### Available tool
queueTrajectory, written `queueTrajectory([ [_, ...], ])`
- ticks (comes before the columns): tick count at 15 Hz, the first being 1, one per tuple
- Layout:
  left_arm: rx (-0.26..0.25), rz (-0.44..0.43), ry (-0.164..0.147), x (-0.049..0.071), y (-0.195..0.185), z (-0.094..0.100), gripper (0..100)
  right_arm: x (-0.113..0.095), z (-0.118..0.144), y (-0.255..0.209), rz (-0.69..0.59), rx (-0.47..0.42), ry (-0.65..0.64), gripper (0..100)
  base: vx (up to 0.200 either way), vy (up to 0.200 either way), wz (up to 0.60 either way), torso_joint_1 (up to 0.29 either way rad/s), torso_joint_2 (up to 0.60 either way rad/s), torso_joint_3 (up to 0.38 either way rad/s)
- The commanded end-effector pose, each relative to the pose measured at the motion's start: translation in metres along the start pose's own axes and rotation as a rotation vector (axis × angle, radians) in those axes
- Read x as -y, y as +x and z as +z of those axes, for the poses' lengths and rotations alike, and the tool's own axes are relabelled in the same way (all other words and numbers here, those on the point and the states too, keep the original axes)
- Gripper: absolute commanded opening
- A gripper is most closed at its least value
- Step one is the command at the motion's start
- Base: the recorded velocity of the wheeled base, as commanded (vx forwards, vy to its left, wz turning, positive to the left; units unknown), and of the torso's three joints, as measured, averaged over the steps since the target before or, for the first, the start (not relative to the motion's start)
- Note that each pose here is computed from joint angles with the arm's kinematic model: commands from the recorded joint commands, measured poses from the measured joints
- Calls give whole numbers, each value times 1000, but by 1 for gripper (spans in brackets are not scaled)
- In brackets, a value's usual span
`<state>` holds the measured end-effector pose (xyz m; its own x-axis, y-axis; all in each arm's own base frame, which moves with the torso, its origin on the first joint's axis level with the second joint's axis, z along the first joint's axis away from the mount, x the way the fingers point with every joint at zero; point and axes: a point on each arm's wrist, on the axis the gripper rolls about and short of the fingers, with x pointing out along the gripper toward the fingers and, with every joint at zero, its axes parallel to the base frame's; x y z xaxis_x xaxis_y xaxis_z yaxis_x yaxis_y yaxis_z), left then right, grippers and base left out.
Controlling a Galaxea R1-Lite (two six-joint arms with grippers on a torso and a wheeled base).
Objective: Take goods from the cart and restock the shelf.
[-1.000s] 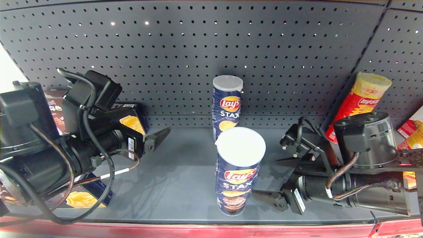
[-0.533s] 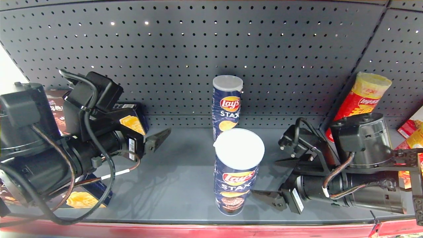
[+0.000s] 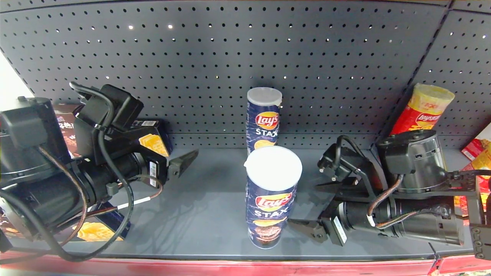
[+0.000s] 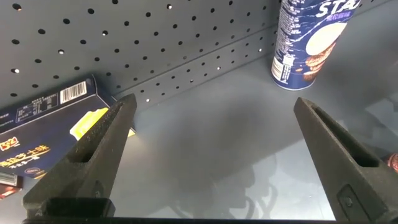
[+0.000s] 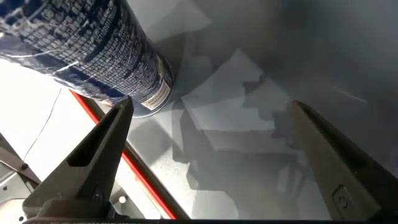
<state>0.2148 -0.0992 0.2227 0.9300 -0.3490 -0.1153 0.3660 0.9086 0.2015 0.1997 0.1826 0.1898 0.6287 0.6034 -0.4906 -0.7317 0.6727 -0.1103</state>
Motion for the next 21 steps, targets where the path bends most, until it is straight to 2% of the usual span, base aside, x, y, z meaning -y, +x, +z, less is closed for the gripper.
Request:
queueTrajectory([
  [1, -2, 0, 0, 0, 0, -1, 100, 1, 1, -3, -4, 14, 1, 100, 0, 0, 0, 0, 0, 0],
  [4, -8, -1, 1, 0, -3, -3, 100, 8, 4, -22, -41, 70, 17, 100, 0, 0, 0, 0, 0, 0],
  [6, 19, 3, -1, -1, -25, -1, 100, 18, 5, -66, -103, 170, 36, 100, 0, 0, 0, 0, 0, 0],
  [10, 134, -1, -9, -4, -82, 1, 100, 0, -21, -135, -85, 320, 6, 100, 0, 0, 0, 0, 0, 0],
  [11, 177, -8, -12, -4, -102, 0, 100, -5, -34, -150, -78, 349, -1, 100, 0, 0, 0, 0, 0, 0],
  [13, 227, -48, -11, 1, -132, -13, 100, -11, -70, -172, -78, 379, -2, 100, 0, 0, 0, 0, 0, 0],
  [15, 235, -71, 34, 4, -155, -39, 100, -17, -104, -187, -82, 410, -1, 100, 0, 0, 0, 0, 0, 0],
  [17, 267, -71, 67, 3, -177, -57, 100, -21, -126, -194, -85, 432, -1, 100, 0, 0, 0, 0, 0, 0],
  [19, 236, -76, 89, 3, -198, -77, 100, -25, -150, -196, -86, 442, 1, 100, 0, 0, 0, 0, 0, 0],
  [21, 178, -92, 101, 3, -220, -100, 100, -28, -171, -194, -87, 442, 3, 100, 0, 0, 0, 0, 0, 0],
])
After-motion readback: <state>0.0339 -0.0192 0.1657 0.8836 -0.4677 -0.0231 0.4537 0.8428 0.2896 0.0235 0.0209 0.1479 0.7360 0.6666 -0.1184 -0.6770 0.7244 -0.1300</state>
